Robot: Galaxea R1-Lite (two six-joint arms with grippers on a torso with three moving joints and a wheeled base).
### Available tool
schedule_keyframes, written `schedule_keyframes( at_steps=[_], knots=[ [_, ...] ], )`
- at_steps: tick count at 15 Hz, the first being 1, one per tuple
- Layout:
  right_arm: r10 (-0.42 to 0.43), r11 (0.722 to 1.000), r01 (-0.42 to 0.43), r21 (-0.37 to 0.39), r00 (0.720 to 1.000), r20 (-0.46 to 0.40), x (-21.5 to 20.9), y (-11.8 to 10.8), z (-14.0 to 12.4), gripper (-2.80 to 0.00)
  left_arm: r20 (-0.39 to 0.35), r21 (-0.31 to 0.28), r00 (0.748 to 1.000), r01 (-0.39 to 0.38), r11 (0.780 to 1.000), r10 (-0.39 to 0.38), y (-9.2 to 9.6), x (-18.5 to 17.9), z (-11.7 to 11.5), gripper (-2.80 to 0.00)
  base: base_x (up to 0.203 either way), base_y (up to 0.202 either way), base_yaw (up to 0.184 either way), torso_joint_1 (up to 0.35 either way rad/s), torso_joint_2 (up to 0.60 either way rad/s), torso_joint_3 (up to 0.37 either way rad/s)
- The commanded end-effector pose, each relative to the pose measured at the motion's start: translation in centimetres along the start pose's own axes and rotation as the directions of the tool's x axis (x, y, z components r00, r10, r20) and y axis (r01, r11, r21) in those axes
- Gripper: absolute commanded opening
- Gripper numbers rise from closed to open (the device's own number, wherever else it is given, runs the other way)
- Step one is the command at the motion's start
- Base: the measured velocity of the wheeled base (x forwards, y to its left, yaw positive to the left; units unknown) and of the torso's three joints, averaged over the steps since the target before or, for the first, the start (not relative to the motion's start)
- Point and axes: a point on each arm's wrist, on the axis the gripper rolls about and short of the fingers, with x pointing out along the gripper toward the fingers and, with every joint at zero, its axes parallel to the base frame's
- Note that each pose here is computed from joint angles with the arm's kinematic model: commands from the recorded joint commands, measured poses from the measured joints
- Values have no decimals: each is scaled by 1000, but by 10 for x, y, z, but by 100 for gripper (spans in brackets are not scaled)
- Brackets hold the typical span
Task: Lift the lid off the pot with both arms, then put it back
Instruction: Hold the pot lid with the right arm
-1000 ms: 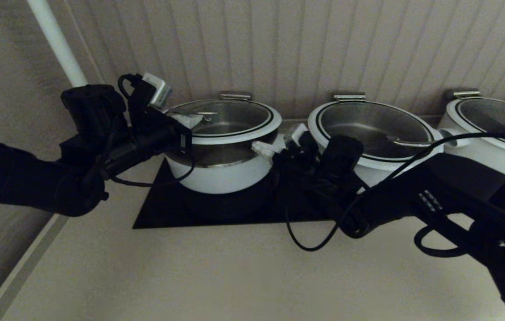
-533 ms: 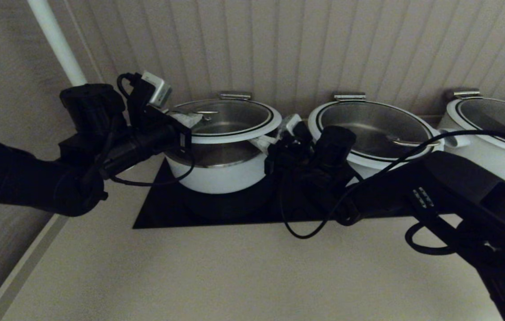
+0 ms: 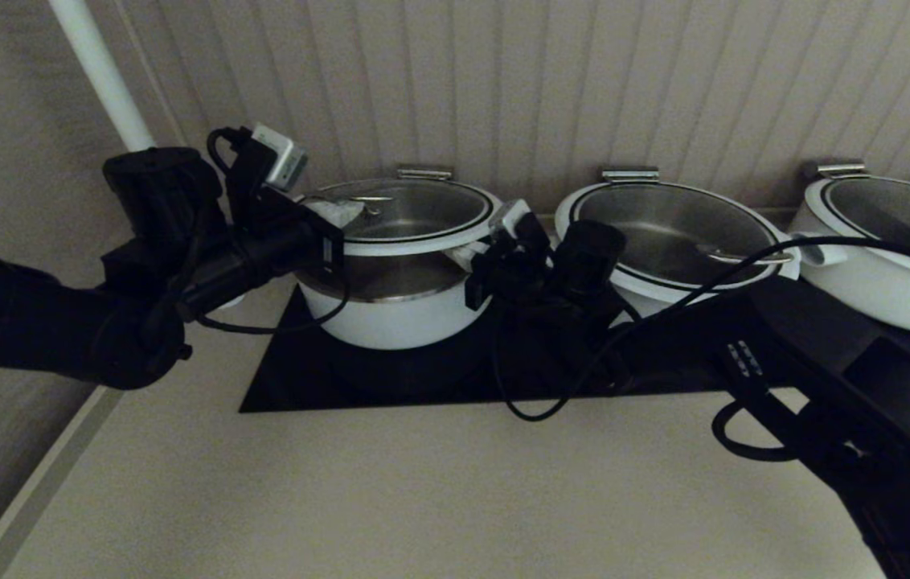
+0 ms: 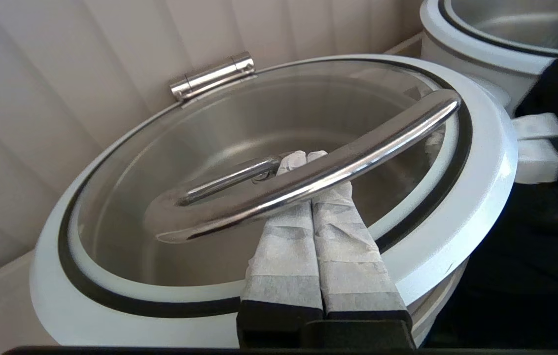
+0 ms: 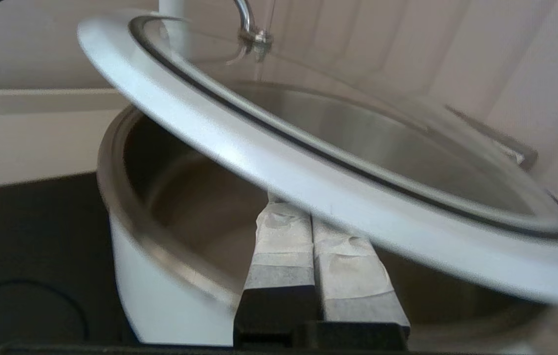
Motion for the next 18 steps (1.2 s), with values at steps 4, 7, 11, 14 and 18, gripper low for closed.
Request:
schedule_keyframes(
  at_steps=[4, 7, 11, 14, 18],
  knots=[
    [-6, 1000, 7, -15, 1000, 27, 12, -8, 6, -280, -5, -1, 1000, 3, 1000, -3, -1, -3, -1, -280, 0, 0, 0, 0, 0, 0],
    [-7, 1000, 7, -16, 1000, 29, 12, -8, 7, -280, -26, -7, 1000, 6, 1000, -7, -5, -12, -4, -280, 0, 0, 0, 0, 0, 0],
    [-8, 1000, 9, -17, 1000, 29, 12, -9, 7, -280, -33, -3, 999, -29, 1000, 29, 6, -27, -2, -280, 0, 0, 0, 0, 0, 0],
    [-10, 1000, 10, -18, 999, 30, 12, -10, 7, -280, -31, 1, 998, -50, 999, 50, 10, -38, 2, -280, 0, 0, 0, 0, 0, 0],
    [-13, 1000, 14, -20, 999, 32, 11, -11, 8, -280, -44, 1, 997, -63, 998, 63, 10, -55, 3, -280, 0, 0, 0, 0, 0, 0]
  ],
)
